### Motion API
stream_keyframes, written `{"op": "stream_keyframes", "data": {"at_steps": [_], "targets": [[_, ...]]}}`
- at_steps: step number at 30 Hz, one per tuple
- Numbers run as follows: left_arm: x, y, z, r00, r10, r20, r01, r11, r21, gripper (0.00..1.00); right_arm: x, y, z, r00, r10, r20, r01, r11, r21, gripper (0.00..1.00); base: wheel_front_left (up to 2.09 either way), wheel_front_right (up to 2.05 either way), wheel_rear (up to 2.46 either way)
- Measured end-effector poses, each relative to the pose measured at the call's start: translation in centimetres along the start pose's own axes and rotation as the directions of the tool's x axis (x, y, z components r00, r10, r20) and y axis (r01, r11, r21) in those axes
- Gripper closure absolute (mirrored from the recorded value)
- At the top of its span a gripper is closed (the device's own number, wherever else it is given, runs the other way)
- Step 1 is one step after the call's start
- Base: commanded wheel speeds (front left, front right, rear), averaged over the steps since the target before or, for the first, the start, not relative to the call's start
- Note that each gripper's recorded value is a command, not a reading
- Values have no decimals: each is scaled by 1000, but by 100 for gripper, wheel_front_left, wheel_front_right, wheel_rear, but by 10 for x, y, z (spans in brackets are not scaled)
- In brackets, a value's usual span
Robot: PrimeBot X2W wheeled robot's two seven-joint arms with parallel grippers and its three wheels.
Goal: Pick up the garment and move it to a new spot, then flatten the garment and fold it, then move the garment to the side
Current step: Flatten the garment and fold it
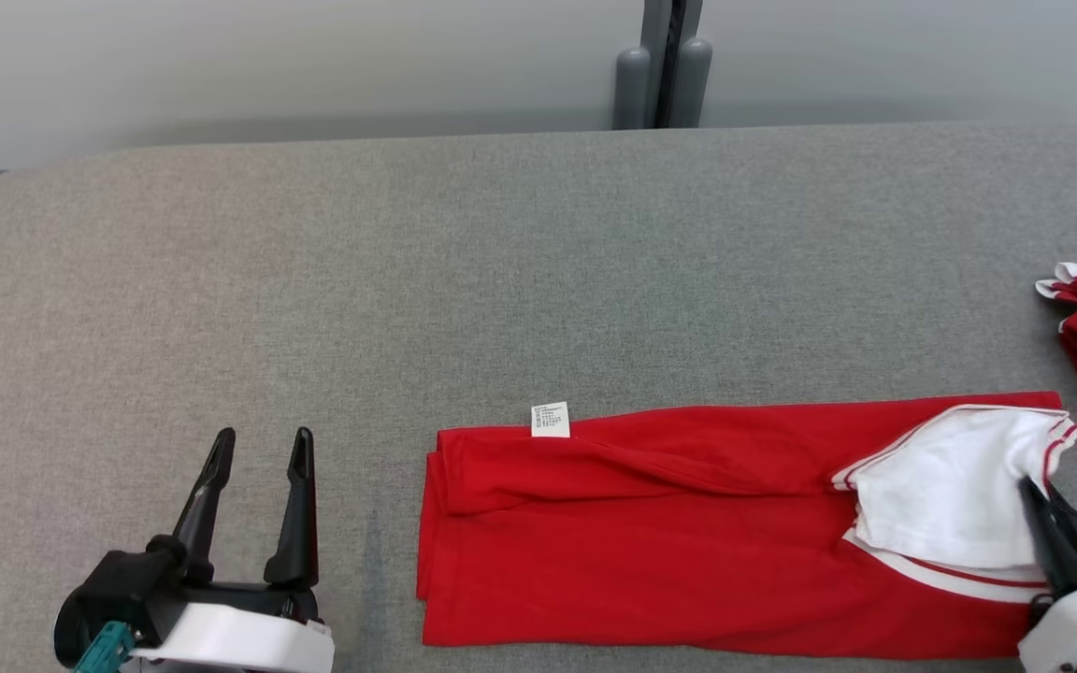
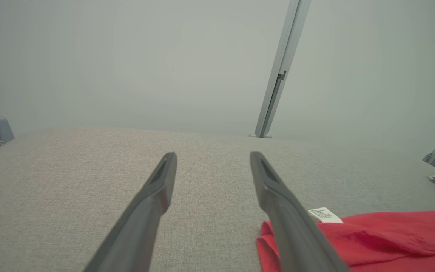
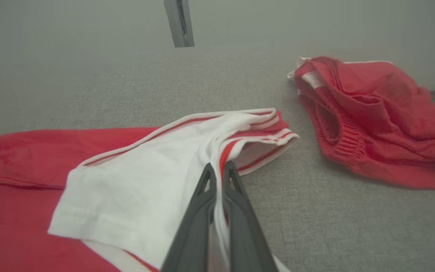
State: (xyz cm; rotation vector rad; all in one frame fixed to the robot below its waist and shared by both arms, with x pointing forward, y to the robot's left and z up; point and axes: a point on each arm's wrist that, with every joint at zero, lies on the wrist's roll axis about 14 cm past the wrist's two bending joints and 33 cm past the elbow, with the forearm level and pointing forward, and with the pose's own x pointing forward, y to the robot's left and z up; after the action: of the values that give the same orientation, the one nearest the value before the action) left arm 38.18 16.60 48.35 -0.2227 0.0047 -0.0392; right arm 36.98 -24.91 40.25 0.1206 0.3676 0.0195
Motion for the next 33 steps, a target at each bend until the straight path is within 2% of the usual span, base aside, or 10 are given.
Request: {"op": "stream_keyframes", "data": {"at_steps": [7, 11, 14, 17, 21, 22, 24, 28, 33], "targets": [[-6, -5, 8, 1000, -17, 19, 17, 1000, 3, 0, -6, 54, 51, 982, 150, 112, -144, 988, -64, 100, 0, 0, 0], [-9, -5, 12, 999, -16, 29, 16, 1000, 6, 0, -11, 106, 63, 953, 277, 122, -269, 960, -73, 100, 0, 0, 0], [-13, -3, 15, 999, -7, 36, 6, 1000, 7, 0, -15, 151, 65, 915, 385, 120, -381, 923, -59, 100, 0, 0, 0], [-17, 1, 16, 999, 6, 36, -7, 1000, 6, 0, -18, 195, 67, 863, 491, 119, -489, 871, -46, 100, 0, 0, 0], [-21, 7, 16, 999, 29, 35, -29, 1000, 5, 0, -24, 250, 61, 779, 619, 98, -620, 784, -33, 100, 0, 0, 0], [-22, 10, 15, 999, 41, 33, -41, 999, 1, 0, -24, 272, 61, 741, 665, 95, -666, 745, -21, 100, 0, 0, 0], [-23, 14, 13, 998, 55, 28, -55, 998, -4, 0, -24, 291, 57, 708, 702, 82, -704, 710, -5, 100, 0, 0, 0], [-26, 20, 9, 996, 82, 18, -82, 997, -11, 0, -21, 317, 45, 660, 750, 47, -751, 660, 17, 100, 0, 0, 0], [-24, 26, 8, 994, 105, 17, -105, 994, -14, 0, -15, 334, 26, 630, 777, 2, -776, 629, 46, 100, 0, 0, 0]]}}
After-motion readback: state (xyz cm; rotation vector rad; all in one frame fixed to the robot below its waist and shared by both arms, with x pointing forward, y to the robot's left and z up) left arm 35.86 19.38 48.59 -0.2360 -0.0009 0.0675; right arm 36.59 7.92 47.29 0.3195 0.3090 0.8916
